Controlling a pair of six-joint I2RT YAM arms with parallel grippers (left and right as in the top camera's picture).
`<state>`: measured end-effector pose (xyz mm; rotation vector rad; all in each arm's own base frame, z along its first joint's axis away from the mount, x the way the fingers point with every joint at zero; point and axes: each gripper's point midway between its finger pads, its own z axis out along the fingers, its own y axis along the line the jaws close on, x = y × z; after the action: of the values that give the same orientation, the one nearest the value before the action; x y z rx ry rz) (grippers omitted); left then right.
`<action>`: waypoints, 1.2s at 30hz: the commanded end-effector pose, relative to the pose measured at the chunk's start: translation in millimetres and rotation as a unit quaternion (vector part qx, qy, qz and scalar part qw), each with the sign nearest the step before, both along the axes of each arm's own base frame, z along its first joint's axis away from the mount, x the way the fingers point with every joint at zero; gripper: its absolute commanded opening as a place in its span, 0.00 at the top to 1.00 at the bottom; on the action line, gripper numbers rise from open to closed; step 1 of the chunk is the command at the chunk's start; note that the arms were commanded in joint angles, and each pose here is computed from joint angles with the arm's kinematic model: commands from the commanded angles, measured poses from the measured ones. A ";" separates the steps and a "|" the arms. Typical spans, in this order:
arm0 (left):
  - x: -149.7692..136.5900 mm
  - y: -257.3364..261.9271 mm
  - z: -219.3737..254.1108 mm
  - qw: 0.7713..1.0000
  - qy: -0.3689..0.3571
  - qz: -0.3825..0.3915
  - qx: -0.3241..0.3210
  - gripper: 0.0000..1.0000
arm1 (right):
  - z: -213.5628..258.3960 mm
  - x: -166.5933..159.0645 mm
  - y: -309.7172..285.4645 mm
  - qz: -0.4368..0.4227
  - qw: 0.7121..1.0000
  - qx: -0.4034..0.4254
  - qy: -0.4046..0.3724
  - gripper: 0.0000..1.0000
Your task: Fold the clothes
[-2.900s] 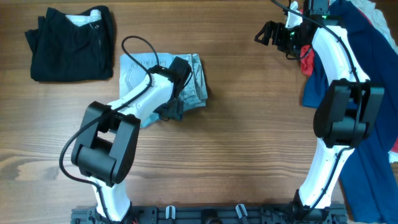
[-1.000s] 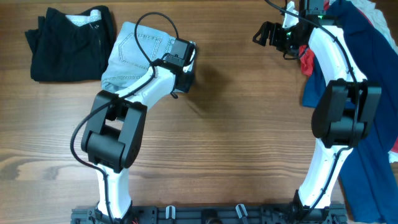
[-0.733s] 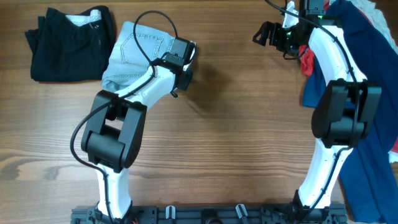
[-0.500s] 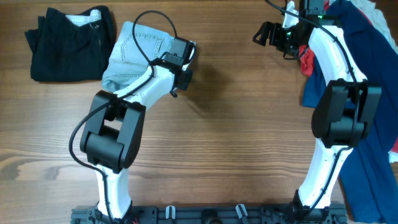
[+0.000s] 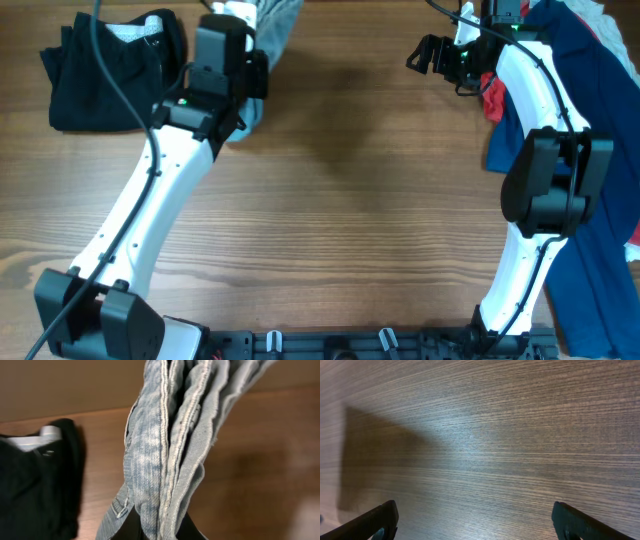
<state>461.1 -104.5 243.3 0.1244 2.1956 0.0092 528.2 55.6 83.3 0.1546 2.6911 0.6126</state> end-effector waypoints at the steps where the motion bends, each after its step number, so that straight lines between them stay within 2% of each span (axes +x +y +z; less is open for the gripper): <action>1: 4.5 47.7 57.0 0.992 -0.080 0.092 -0.028 0.96 | 20.7 2.2 3.8 0.012 1.000 -0.004 -0.023 0.01; 5: 10.7 69.1 72.0 0.986 -0.110 0.116 -0.037 0.96 | 19.9 0.7 4.0 0.012 1.000 -0.004 -0.019 0.01; 8: 19.0 99.1 97.0 0.974 -0.165 0.157 -0.015 0.96 | 19.9 0.6 4.0 0.012 1.000 -0.004 -0.019 0.01; 12: 15.3 142.3 128.0 0.944 -0.222 0.240 0.048 0.96 | 19.9 0.6 4.0 0.012 1.000 -0.004 -0.019 0.01; 15: 2.9 174.5 138.2 0.919 -0.228 0.304 0.104 0.96 | 19.9 0.7 4.0 0.011 1.000 -0.003 -0.019 0.01; 18: -4.3 199.5 138.2 0.907 -0.219 0.334 0.133 0.96 | 19.8 0.4 4.0 0.011 1.000 -0.003 -0.018 0.01; 21: 8.2 218.3 132.7 0.921 -0.202 0.284 0.174 0.96 | 19.4 -0.3 4.0 0.011 1.000 -0.003 -0.016 0.02; 24: 19.3 237.4 132.2 0.925 -0.212 0.257 0.182 0.96 | 19.3 -0.7 5.0 0.012 1.000 -0.003 -0.015 0.01; 27: 41.2 240.6 123.2 0.936 -0.216 0.174 0.214 0.96 | 19.2 -1.4 9.6 0.017 1.000 -0.003 -0.015 0.01; 31: 65.4 247.3 104.4 0.924 -0.209 0.142 0.286 0.96 | 19.9 -0.4 14.2 0.022 1.000 -0.004 -0.019 0.02; 36: 80.0 256.4 67.8 0.926 -0.174 0.146 0.301 0.96 | 19.7 -0.4 14.1 0.022 1.000 -0.006 -0.019 0.02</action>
<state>534.1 149.6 303.7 0.0742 1.7977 0.7545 522.1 69.5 81.3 0.1267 2.7177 0.6226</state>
